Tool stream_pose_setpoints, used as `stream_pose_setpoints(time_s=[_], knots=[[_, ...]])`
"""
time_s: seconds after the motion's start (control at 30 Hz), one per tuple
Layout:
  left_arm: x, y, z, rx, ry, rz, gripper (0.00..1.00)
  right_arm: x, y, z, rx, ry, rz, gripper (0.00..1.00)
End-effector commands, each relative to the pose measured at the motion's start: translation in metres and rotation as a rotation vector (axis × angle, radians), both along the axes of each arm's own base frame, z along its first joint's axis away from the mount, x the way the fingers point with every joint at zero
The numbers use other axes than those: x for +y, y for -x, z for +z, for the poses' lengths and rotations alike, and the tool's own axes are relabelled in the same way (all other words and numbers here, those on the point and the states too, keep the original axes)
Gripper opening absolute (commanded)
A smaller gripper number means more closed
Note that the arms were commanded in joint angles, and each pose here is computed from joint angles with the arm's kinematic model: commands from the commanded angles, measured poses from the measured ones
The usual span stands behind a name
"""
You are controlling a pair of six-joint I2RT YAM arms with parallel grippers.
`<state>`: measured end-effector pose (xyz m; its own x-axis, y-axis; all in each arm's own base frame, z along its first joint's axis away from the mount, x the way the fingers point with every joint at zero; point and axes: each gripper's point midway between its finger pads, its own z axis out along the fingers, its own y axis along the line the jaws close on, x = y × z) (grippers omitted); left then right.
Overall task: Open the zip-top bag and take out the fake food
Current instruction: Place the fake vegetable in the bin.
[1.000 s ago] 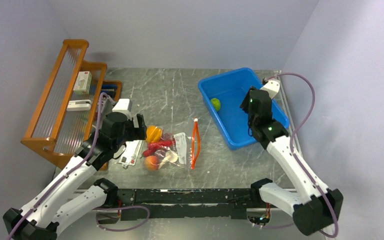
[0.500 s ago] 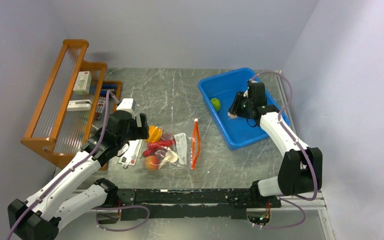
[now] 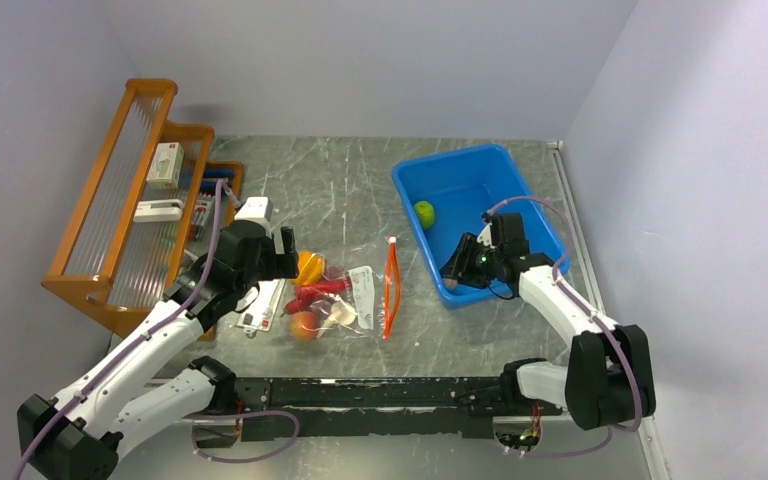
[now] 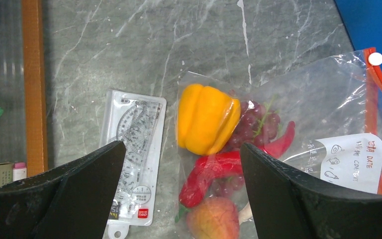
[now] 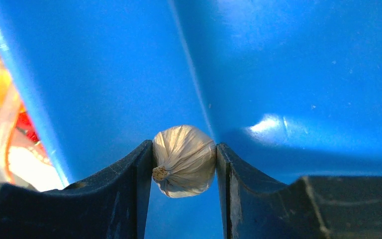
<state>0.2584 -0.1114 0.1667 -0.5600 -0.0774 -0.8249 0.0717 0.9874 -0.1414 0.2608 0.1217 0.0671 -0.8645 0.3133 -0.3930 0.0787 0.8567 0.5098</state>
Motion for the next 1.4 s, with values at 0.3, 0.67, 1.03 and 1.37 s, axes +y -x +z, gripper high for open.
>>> stream_pose_setpoints(time_s=[0.3, 0.67, 1.03, 1.37], knots=[[0.006, -0.008, 0.008, -0.04, -0.012, 0.032, 0.98, -0.026, -0.07, 0.066, -0.267, 0.247, -0.059, 0.22], [0.008, -0.008, 0.013, -0.06, -0.008, 0.041, 0.98, -0.012, -0.17, 0.019, -0.167, 0.17, -0.091, 0.23], [0.009, -0.008, 0.01, -0.049, -0.019, 0.051, 0.98, -0.006, -0.208, -0.014, -0.13, 0.186, -0.04, 0.34], [0.006, -0.01, -0.004, 0.03, -0.064, 0.033, 0.98, -0.036, -0.201, 0.002, -0.149, 0.136, -0.05, 0.58]])
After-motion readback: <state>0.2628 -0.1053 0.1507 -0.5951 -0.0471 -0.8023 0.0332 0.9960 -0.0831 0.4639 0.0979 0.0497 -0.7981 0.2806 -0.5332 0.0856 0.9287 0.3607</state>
